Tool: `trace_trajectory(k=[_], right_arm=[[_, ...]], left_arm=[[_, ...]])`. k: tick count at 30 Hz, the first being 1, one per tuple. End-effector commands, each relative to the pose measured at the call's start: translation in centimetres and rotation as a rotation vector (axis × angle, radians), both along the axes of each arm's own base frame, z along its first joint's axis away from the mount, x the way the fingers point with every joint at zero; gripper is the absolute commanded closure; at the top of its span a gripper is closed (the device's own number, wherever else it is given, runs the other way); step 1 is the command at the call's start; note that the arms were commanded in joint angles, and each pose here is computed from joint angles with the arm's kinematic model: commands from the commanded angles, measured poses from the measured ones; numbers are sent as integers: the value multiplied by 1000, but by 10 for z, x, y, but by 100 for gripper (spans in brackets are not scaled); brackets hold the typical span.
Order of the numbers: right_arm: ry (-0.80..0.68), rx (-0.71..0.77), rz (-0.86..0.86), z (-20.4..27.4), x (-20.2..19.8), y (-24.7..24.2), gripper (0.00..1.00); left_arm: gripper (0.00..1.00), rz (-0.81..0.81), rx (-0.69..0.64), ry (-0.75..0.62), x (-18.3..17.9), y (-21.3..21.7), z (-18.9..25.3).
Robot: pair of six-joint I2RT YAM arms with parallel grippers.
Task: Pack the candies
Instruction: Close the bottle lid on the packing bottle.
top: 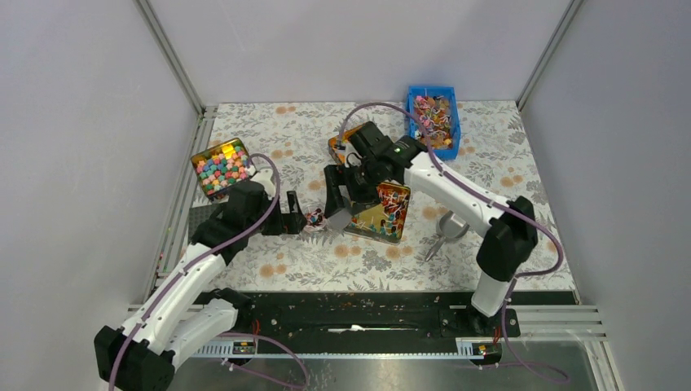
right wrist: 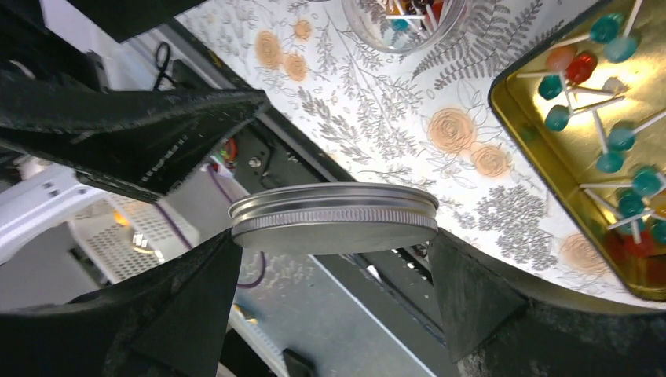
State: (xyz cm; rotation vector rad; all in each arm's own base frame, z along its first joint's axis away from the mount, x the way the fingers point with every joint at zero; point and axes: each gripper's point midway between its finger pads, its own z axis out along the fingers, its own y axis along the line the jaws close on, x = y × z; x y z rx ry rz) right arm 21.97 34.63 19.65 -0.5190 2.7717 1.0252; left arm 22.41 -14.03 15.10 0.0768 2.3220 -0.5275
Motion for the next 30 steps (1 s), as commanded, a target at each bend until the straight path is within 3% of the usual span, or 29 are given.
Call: trace_trajectory(k=[1, 8, 16, 30], right_arm=[[-105, -163, 104, -15, 5, -1, 13], [-112, -307, 177, -37, 13, 17, 12], [-121, -406, 240, -54, 23, 39, 12], [-127, -434, 230, -81, 39, 57, 11]], left_arm=[[1, 82, -52, 38, 7, 15, 14], [1, 260, 25, 96, 12, 58, 9], [1, 409, 115, 24, 15, 93, 27], [1, 387, 103, 63, 7, 88, 11]])
